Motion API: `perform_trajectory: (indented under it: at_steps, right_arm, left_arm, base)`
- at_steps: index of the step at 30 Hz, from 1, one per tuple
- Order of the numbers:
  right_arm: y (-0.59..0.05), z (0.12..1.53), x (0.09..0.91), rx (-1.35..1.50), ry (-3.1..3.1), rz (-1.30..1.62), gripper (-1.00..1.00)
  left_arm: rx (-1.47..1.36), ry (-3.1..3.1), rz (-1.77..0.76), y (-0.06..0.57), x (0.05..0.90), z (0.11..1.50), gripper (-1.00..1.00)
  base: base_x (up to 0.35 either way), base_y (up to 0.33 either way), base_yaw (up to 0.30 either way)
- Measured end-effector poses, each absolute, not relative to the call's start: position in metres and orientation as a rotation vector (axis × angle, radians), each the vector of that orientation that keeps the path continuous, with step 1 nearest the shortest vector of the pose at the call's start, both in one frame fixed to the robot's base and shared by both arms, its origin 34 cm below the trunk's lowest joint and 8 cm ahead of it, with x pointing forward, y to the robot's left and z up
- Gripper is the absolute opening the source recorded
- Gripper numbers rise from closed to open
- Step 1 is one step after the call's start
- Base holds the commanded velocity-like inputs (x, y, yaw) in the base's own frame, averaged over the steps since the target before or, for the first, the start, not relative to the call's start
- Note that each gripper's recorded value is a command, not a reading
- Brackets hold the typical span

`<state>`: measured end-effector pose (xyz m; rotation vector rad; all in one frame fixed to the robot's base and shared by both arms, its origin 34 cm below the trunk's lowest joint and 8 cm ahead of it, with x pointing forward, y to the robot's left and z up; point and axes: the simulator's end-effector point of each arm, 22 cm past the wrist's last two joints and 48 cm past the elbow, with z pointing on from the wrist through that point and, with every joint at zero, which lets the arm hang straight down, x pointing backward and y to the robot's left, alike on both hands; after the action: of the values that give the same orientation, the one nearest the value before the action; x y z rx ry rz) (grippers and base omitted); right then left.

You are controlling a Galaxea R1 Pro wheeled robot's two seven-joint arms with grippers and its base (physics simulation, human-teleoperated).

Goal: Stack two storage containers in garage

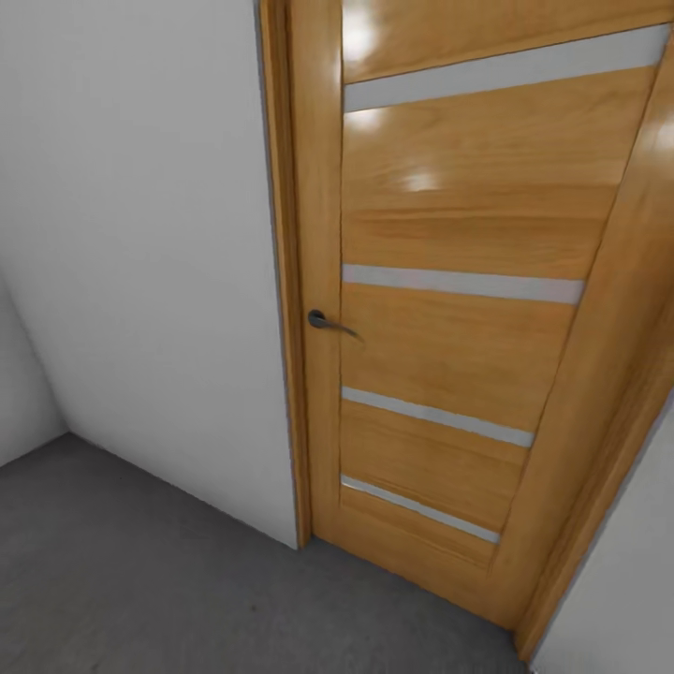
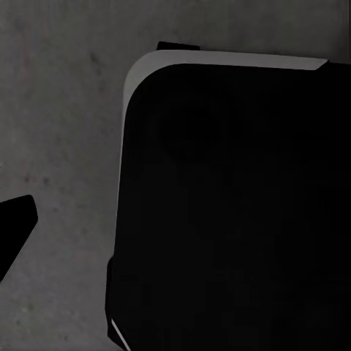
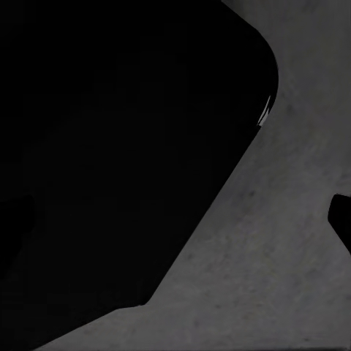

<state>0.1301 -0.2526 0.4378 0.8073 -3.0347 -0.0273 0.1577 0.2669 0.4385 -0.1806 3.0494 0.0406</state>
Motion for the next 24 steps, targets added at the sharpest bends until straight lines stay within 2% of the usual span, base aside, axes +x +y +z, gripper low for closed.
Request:
perform_trajectory:
  at_steps: [5, 24]
  right_arm:
    - [-0.2517, 0.4379, 0.1301, 0.807, -3.035, -0.029, 1.0]
    - [-0.2525, 0.4379, 0.1301, 0.807, -3.035, -0.027, 1.0]
  left_arm:
    - [-0.182, 3.049, 0.042, 0.2678, 0.1574, 0.4386, 1.0]
    - [-0.186, 3.049, 0.043, 0.2681, 0.1574, 0.4386, 1.0]
  base:
    - [0.207, 0.073, -0.107]
    - [0.296, 0.159, -0.007]
